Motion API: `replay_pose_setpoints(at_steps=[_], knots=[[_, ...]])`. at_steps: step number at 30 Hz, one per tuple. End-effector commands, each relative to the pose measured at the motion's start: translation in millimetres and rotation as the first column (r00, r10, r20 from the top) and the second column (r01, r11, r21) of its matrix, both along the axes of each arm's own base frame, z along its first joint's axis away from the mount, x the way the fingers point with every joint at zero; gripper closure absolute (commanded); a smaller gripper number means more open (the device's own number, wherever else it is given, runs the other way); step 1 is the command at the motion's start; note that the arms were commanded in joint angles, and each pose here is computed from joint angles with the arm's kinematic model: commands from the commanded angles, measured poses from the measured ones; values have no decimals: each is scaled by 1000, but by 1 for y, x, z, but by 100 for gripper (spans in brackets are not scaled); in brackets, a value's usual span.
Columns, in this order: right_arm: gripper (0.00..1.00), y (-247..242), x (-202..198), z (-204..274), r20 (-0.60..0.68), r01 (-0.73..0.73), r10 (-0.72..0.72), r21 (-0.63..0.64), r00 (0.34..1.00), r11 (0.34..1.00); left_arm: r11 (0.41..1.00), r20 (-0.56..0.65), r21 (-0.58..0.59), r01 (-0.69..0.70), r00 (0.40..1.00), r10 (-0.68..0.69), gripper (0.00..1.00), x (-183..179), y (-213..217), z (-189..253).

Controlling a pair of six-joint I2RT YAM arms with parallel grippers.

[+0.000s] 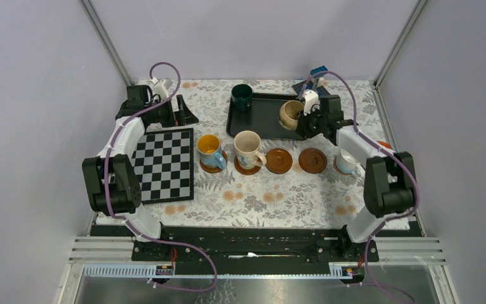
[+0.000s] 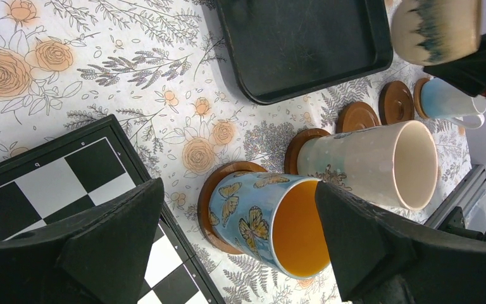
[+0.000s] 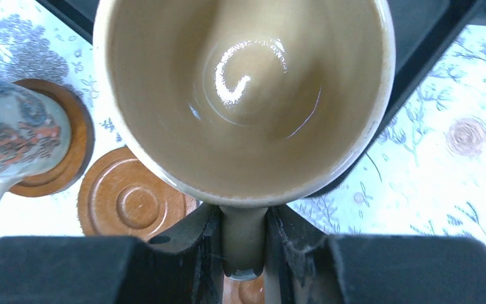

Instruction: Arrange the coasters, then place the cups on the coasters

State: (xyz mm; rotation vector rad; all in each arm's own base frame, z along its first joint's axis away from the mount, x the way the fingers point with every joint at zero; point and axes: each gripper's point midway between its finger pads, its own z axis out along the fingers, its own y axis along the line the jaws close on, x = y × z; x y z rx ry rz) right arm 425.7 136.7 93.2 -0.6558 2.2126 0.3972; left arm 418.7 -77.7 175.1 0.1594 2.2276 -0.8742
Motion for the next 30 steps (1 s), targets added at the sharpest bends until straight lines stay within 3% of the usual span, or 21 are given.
replay_pose_setpoints(at_steps=[1,7,12,30], knots=[[100,-4,-6,72,165,68,-82,88,983,994,999,96,-3,35,995,-34,1,-7,-3,27],[100,-25,-73,46,25,65,-65,-16,998,998,999,88,-7,42,995,-41,1,-13,-4,25],[100,-44,-103,27,-41,46,-52,-126,998,991,999,85,-12,44,995,-43,1,-12,-5,25],[100,-87,-112,-15,-115,98,-123,-200,986,975,999,101,-5,41,994,-41,1,-9,-4,29]])
